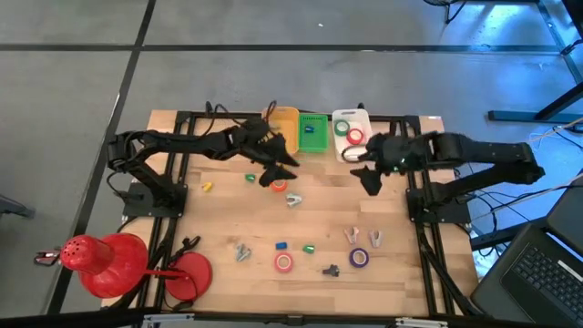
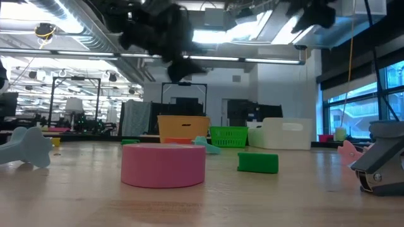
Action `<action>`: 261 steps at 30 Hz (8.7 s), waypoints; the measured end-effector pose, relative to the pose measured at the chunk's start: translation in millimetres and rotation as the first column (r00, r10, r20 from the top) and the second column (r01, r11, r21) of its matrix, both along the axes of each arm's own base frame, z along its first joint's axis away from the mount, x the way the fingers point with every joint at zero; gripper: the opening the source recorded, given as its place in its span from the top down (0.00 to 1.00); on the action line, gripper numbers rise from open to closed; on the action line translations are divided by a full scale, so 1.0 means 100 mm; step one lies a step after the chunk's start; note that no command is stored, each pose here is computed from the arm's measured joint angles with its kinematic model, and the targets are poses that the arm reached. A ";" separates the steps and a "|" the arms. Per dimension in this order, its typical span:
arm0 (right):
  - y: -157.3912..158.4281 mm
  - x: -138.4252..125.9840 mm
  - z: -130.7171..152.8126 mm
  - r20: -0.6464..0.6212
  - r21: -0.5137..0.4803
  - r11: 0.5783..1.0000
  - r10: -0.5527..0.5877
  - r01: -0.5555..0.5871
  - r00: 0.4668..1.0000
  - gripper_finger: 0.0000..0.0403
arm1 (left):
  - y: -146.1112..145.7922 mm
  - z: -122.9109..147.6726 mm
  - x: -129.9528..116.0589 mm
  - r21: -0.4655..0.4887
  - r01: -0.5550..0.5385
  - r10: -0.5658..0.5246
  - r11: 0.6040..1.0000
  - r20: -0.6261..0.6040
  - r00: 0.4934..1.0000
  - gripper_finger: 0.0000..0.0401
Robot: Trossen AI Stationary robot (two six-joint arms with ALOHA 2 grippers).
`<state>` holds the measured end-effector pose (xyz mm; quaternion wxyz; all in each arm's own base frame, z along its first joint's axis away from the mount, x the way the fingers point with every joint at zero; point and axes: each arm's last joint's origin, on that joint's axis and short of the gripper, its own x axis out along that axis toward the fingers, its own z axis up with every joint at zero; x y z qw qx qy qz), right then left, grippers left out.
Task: Pick and place Stapler, Stapler remover, tape
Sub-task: Put the left green stapler into the green bin, then put the gray staple remover into the yellow bin
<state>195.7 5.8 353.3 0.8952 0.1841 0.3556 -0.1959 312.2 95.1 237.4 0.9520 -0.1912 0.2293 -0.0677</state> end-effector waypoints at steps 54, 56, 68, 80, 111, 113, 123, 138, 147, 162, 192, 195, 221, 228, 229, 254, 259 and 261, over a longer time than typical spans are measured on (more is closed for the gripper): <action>0.08 0.16 -0.41 0.066 0.017 1.000 -0.014 0.013 0.998 0.32 | -0.12 -0.91 -0.41 0.330 0.338 0.078 0.881 -0.807 0.586 0.88; 0.08 0.16 -0.41 0.066 0.017 1.000 -0.014 0.013 0.998 0.32 | -0.13 -0.83 -0.40 0.324 0.309 0.069 0.894 -0.781 0.621 0.88; 0.07 0.16 -0.41 0.068 -0.001 0.999 -0.032 0.032 0.997 0.32 | 0.07 0.22 0.20 0.544 0.162 0.073 0.824 -0.385 0.920 0.88; 0.03 0.11 -0.46 0.000 0.007 0.997 -0.071 0.071 0.997 0.32 | 1.12 0.64 0.94 0.588 0.124 0.143 0.800 -0.386 0.911 0.88; -0.02 0.05 -0.50 -0.078 -0.044 0.993 -0.110 0.106 0.991 0.32 | 1.81 -0.60 1.37 0.406 0.113 0.121 0.907 -0.508 0.853 0.88; -0.02 0.05 -0.50 -0.078 -0.044 0.993 -0.109 0.106 0.991 0.32 | 1.81 -0.60 1.36 0.378 0.099 0.117 0.921 -0.507 0.854 0.88; -0.02 0.05 -0.50 -0.077 -0.044 0.993 -0.110 0.106 0.991 0.32 | 1.80 -0.61 1.36 0.356 0.054 0.152 0.933 -0.525 0.838 0.51; -0.01 0.05 -0.50 -0.074 -0.037 0.993 -0.116 0.114 0.990 0.32 | 1.58 0.28 0.95 0.080 -0.031 0.068 0.996 -0.504 0.861 0.38; 0.01 0.09 -0.48 -0.039 0.006 0.998 -0.060 0.061 0.997 0.32 | 0.76 1.28 0.40 0.126 0.040 0.007 0.991 -0.350 0.937 0.40; 0.11 0.48 -0.79 -0.163 0.077 0.950 0.312 -0.304 0.936 0.32 | -0.37 0.78 -1.18 -0.078 -0.355 0.358 0.931 0.024 0.933 0.40; -0.10 1.50 -2.06 -0.241 0.000 0.883 0.455 -0.469 0.857 0.32 | -0.59 0.61 -1.68 -0.007 -0.491 0.488 0.871 0.135 0.863 0.40; -0.10 1.49 -2.04 -0.240 0.001 0.885 0.452 -0.466 0.859 0.32 | -0.58 0.55 -1.65 -0.013 -0.498 0.498 0.867 0.075 0.864 0.40; -0.15 1.13 -1.54 -0.305 -0.018 0.960 0.261 -0.279 0.916 0.44 | -1.83 -0.34 -1.36 -0.146 -0.592 0.359 0.792 -0.673 0.646 0.40; -0.16 1.12 -1.54 -0.309 -0.024 0.956 0.270 -0.291 0.912 0.45 | -2.10 -0.56 -1.24 -0.168 -0.609 0.339 0.775 -0.703 0.625 0.40; -0.16 1.12 -1.54 -0.311 -0.024 0.956 0.270 -0.291 0.911 0.45 | -2.14 -0.58 -1.21 -0.182 -0.598 0.324 0.781 -0.701 0.636 0.40; -0.16 1.12 -1.55 -0.316 -0.016 0.957 0.271 -0.290 0.909 0.45 | -2.40 -0.87 -1.05 -0.224 -0.571 0.267 0.789 -0.712 0.649 0.63; -0.16 1.12 -1.55 -0.316 -0.016 0.957 0.271 -0.290 0.909 0.45 | -2.38 -0.87 -1.04 -0.193 -0.575 0.319 0.795 -0.674 0.666 0.84; -0.16 1.12 -1.55 -0.316 -0.016 0.957 0.271 -0.290 0.909 0.45 | -2.37 -0.87 -1.04 -0.183 -0.581 0.342 0.793 -0.656 0.673 0.94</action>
